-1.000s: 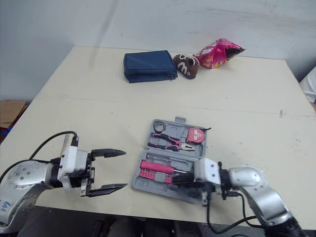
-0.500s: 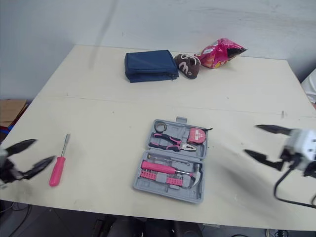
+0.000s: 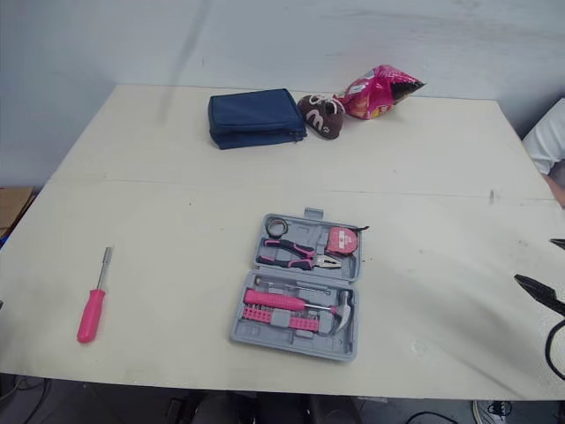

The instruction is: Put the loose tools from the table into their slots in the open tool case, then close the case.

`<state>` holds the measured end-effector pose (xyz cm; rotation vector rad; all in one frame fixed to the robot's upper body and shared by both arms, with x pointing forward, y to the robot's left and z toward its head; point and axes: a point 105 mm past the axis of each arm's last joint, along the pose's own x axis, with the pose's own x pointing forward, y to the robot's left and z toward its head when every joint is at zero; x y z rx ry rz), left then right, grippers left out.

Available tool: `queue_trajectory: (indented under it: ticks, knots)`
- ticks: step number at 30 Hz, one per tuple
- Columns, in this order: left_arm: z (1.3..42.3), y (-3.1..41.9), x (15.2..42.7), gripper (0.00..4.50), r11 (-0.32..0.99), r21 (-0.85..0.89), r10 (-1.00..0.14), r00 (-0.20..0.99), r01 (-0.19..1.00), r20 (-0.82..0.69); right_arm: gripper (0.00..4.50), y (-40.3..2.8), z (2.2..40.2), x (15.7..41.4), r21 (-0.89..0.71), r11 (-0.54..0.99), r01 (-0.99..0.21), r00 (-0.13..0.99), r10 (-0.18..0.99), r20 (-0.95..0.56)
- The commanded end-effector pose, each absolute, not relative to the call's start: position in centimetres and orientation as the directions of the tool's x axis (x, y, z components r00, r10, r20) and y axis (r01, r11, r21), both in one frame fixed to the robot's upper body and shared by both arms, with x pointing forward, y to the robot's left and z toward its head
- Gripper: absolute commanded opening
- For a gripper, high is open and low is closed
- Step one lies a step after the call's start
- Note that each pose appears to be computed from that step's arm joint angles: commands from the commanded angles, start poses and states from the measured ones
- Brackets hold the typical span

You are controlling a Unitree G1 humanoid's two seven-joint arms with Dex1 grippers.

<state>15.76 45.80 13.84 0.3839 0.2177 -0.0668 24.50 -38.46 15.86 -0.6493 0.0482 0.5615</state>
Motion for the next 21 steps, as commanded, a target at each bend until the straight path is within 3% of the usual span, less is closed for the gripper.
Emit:
queue_trajectory:
  ticks: [1, 5, 12, 21]
  knots:
    - [15.4, 44.5, 16.4, 4.50, 0.950, 0.296, -0.046, 0.984, 0.097, -0.174, 4.46, -33.7, 17.7, 26.3, -0.560, 0.611, -0.559, 0.783, 0.611, -0.115]
    - [15.8, 40.8, 17.0, 4.50, 0.968, 0.210, -0.092, 0.974, 0.136, -0.208, 4.46, -27.9, 18.8, 26.2, -0.504, 0.538, -0.676, 0.623, 0.782, 0.000]
    - [14.7, 34.6, 17.6, 4.50, 0.986, 0.087, -0.102, 0.934, 0.140, -0.342, 4.46, -21.7, 19.9, 24.9, -0.474, 0.372, -0.798, 0.362, 0.925, 0.115]
    - [10.7, 33.3, 18.6, 4.50, 0.997, 0.051, 0.081, 0.874, -0.064, -0.480, 4.46, -19.1, 19.4, 23.7, -0.461, 0.250, -0.852, 0.222, 0.968, 0.116]
